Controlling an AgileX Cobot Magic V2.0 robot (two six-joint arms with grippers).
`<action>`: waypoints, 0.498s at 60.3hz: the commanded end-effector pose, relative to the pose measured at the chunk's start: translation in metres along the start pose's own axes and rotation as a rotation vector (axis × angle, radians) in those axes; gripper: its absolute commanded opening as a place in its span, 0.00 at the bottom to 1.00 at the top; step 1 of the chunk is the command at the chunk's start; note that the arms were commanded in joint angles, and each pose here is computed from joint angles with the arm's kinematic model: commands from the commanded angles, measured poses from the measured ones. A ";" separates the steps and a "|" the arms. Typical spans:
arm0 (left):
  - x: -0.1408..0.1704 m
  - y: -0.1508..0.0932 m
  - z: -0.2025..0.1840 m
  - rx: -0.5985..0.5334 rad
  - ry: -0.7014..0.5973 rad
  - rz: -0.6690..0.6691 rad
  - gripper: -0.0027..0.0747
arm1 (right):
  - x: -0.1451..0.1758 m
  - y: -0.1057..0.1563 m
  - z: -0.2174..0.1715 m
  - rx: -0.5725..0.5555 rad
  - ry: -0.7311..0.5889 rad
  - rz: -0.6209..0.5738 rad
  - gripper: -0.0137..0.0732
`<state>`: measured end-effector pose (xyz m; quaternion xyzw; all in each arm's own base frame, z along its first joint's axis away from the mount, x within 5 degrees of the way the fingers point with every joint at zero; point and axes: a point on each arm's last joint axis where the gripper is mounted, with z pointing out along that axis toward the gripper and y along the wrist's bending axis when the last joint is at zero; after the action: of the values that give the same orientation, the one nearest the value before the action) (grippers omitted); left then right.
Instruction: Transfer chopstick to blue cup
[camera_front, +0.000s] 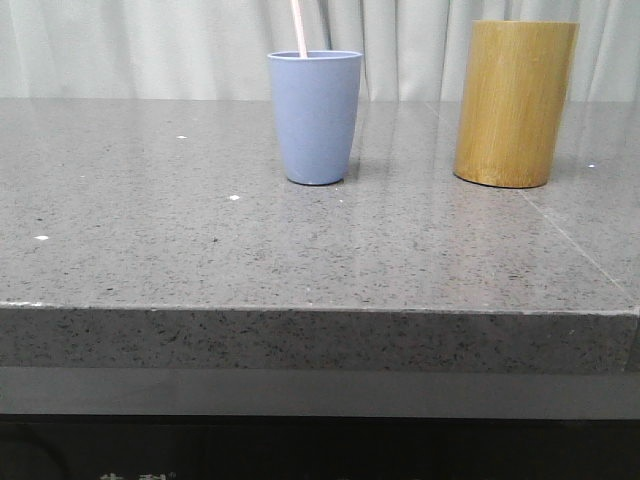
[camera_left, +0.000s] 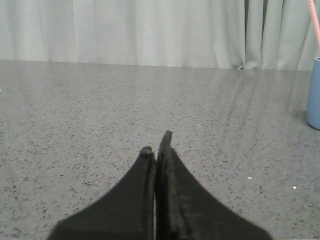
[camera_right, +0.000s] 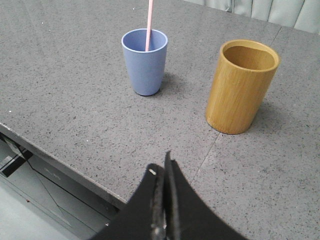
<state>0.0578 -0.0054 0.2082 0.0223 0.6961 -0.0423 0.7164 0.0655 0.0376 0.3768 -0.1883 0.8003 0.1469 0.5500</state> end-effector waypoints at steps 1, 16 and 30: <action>-0.007 0.001 -0.004 -0.017 -0.119 -0.008 0.01 | -0.012 -0.001 -0.004 0.019 -0.087 -0.001 0.08; -0.008 0.001 -0.004 -0.016 -0.123 -0.008 0.01 | -0.012 -0.001 -0.004 0.018 -0.083 0.000 0.08; -0.008 0.002 -0.004 -0.038 -0.124 -0.006 0.01 | -0.011 -0.001 -0.004 0.018 -0.081 0.000 0.08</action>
<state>0.0559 -0.0035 0.2099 0.0112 0.6866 -0.0325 0.7263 0.0654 0.0375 0.3764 -0.1891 0.8013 0.1458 0.5485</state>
